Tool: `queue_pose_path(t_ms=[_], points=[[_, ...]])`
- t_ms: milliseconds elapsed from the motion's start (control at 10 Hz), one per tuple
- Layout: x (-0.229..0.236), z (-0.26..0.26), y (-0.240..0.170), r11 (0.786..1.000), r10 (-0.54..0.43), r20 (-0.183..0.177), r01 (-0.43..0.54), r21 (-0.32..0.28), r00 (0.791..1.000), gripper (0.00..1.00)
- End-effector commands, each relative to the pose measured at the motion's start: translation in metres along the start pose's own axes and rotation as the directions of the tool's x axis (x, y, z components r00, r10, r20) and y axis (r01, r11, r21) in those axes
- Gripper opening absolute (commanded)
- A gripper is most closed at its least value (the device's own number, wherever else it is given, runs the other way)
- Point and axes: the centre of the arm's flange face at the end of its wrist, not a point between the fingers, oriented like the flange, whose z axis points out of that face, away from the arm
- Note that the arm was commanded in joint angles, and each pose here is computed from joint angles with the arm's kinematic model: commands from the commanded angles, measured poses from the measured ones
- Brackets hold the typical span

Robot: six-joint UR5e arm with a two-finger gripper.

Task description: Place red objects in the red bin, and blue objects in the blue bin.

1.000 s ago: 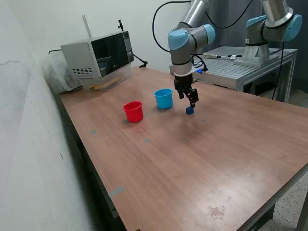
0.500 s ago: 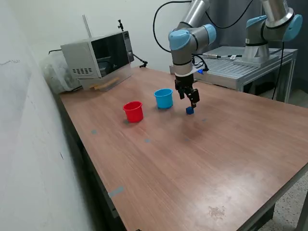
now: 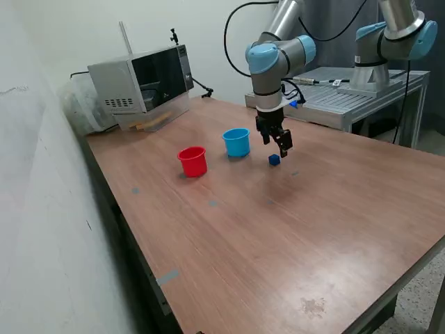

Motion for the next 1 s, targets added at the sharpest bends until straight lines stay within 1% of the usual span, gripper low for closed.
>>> queue_pose_path(t_ms=[0,500,600,900], points=[[0.011,0.001,-0.005,1.000,-0.014,0.002,0.014,0.002,1.000,1.00],[0.020,-0.005,-0.004,1.000,-0.014,-0.004,0.014,-0.012,1.000,1.00],[0.021,-0.003,-0.004,1.000,-0.015,-0.012,0.014,-0.006,1.000,1.00],[0.021,0.009,0.006,1.000,-0.013,-0.012,0.013,0.005,1.000,1.00]])
